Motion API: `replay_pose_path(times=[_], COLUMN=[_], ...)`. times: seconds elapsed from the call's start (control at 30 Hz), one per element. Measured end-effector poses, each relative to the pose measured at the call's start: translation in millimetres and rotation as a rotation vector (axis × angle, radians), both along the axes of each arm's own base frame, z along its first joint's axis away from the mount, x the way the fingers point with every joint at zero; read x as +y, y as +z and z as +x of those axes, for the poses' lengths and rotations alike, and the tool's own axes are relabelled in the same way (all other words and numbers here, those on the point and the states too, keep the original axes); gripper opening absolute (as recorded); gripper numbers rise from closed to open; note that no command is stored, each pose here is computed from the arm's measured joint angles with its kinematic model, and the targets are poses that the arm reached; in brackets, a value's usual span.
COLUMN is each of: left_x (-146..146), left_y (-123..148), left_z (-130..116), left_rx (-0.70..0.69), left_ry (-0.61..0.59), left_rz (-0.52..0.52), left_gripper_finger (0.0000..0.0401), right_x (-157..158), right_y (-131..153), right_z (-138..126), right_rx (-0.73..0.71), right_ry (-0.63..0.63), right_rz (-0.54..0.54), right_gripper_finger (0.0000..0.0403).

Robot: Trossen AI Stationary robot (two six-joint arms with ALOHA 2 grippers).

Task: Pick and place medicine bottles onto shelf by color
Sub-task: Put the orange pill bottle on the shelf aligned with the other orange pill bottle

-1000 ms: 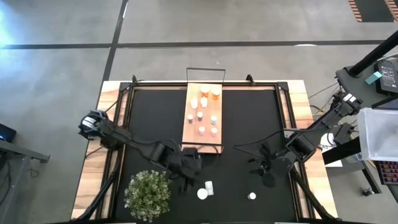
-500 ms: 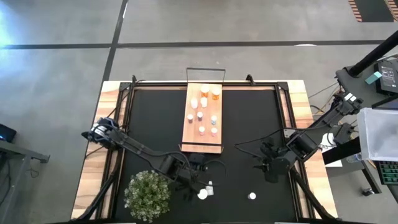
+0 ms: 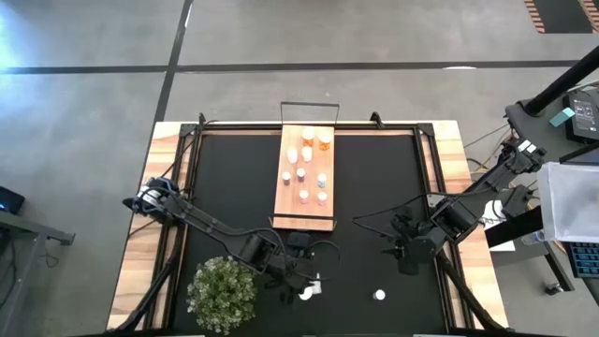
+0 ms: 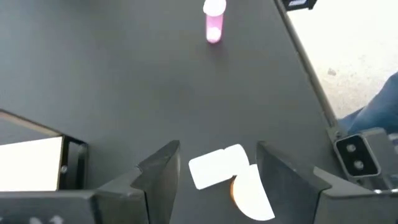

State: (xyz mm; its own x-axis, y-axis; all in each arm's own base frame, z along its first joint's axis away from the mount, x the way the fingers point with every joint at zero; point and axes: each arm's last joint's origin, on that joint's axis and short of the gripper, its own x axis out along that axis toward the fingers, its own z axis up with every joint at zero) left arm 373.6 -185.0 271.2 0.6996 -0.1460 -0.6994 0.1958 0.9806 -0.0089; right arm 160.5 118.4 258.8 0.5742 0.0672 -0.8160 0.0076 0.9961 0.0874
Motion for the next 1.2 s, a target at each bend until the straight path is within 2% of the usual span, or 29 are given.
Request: replay_pose_path(times=[0.37,0.47,0.8,1.03,1.2], left_x=[-17,-19,-23,-25,-26], left_y=[-8,-21,-48,-60,-60], left_z=[-3,1,7,8,7], left_rx=[0.001,0.045,0.109,0.143,0.151], left_ry=[-0.022,0.022,0.021,0.021,0.051], left_rz=[-0.041,-0.077,-0.044,-0.026,-0.065], left_gripper_finger=[0.0196,0.0211,0.0276,0.028,0.028], right_x=[0,0,0,0,0], right_y=[0,0,0,0,0], right_z=[0,0,0,1,1], right_rx=[0.0,0.0,-0.002,-0.005,-0.005], right_ry=[0.0,0.0,0.001,0.001,0.0], right_rz=[0.0,0.0,0.002,0.004,0.004], right_gripper_finger=[0.0203,0.0203,0.0203,0.0203,0.0203])
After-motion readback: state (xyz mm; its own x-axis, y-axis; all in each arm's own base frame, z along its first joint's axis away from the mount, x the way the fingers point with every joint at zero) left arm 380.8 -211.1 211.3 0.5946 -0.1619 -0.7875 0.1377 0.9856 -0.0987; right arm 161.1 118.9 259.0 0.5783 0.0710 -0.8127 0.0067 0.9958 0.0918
